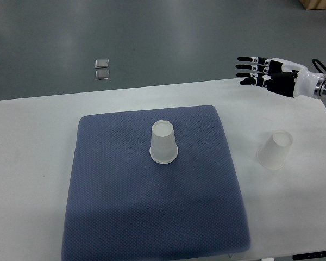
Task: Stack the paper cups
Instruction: 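Lower the right hand around the standing white paper cup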
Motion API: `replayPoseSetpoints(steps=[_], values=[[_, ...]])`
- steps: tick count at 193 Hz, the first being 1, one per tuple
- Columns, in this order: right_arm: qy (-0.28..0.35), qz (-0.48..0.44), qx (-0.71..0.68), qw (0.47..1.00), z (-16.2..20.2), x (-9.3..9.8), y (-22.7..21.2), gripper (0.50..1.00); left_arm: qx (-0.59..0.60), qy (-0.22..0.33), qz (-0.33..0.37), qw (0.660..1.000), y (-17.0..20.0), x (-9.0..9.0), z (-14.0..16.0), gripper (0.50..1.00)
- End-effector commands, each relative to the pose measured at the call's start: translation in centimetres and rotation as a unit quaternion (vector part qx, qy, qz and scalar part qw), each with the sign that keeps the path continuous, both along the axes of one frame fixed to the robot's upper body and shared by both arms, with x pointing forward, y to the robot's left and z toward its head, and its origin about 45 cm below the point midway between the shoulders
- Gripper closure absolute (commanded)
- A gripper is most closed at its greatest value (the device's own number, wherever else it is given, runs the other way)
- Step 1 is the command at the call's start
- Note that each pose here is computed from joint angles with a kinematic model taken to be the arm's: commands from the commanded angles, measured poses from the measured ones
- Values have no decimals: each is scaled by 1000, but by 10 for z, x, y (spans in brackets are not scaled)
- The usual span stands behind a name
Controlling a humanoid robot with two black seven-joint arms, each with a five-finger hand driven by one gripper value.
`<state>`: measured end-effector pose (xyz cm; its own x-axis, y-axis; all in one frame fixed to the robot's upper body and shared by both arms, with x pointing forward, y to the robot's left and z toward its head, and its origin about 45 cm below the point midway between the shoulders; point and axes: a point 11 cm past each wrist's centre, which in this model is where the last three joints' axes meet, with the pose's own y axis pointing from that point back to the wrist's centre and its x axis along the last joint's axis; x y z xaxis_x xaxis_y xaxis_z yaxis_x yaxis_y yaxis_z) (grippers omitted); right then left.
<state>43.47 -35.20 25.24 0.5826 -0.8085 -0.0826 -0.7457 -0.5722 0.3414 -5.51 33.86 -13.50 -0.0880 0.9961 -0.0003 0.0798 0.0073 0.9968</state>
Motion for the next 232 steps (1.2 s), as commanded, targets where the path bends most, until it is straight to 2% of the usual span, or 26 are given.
replayPoseSetpoints(steps=[1, 47, 71, 104, 149, 196, 232], values=[[-23, 20, -97, 995, 19, -5, -25, 579, 0, -1, 0, 1000, 0, 0, 0, 500], [-63, 94, -301, 947, 45, -25, -51, 583, 0, 0, 0, 1000, 0, -1, 0, 500], [-93, 145, -359, 918, 52, -37, -47, 587, 0, 0, 0, 1000, 0, 0, 0, 500], [-93, 218, -436, 868, 25, -53, -40, 587, 0, -1, 0, 1000, 0, 0, 0, 500], [-110, 256, -482, 831, -19, -73, -28, 587, 0, 0, 0, 1000, 0, 0, 0, 500], [-140, 241, -506, 816, -44, -76, -23, 587, 0, 0, 0, 1000, 0, 0, 0, 500], [-140, 245, -507, 815, -52, -77, -20, 595, 0, -1, 0, 1000, 0, 0, 0, 500]])
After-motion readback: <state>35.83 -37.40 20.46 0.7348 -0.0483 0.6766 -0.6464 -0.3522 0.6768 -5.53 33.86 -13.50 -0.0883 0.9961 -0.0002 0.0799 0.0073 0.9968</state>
